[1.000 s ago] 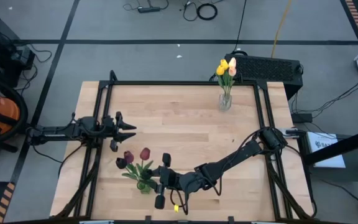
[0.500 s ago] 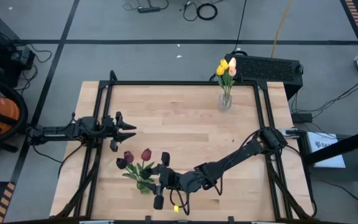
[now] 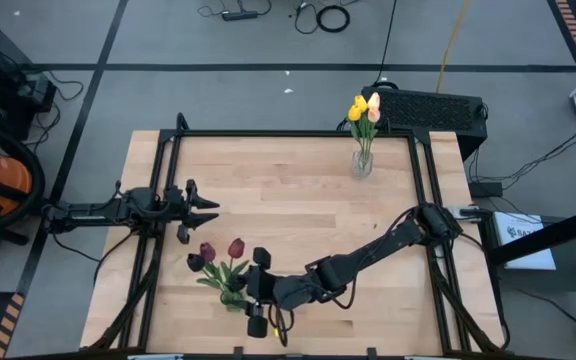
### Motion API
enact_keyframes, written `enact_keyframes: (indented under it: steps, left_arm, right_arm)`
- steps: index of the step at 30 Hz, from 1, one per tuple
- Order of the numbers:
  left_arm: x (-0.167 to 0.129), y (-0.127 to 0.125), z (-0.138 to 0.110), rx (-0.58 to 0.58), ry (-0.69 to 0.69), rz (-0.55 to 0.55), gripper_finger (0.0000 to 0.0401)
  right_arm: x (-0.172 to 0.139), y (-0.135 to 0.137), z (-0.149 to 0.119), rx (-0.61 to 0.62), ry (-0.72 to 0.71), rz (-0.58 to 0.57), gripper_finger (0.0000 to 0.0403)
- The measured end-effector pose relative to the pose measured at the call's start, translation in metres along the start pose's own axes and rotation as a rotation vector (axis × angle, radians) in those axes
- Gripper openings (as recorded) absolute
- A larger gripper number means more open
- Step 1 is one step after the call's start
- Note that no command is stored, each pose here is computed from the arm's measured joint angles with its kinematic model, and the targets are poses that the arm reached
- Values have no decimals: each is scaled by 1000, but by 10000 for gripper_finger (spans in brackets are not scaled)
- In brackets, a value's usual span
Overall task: Sort flowers into vase by color
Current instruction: Put the black flower into the green vase, then return to Home Position
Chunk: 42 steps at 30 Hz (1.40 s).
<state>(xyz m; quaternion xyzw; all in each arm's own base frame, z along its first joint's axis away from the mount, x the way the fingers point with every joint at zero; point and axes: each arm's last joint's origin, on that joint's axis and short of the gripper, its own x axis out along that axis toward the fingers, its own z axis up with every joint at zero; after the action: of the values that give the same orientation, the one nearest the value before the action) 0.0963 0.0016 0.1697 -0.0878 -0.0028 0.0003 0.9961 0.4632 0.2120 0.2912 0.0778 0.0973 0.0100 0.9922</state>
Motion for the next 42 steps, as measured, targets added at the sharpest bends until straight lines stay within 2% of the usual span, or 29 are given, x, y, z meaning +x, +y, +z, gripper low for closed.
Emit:
enact_keyframes:
  steps: [15,22,27,35,42]
  left_arm:
    - [0,0,0,0,0,0,146]
    - [0,0,0,0,0,0,146]
    - [0,0,0,0,0,-1,146]
    - [0,0,0,0,0,-1,146]
    - [0,0,0,0,0,0,146]
  right_arm:
    - [3,-10,-7,-32,104,31,183]
    - [-9,-14,-2,-36,202,7,183]
    - [-18,-15,1,-44,277,36,183]
    - [-30,-22,-13,-11,473,-43,183]
    - [-32,-24,-16,20,512,-69,183]
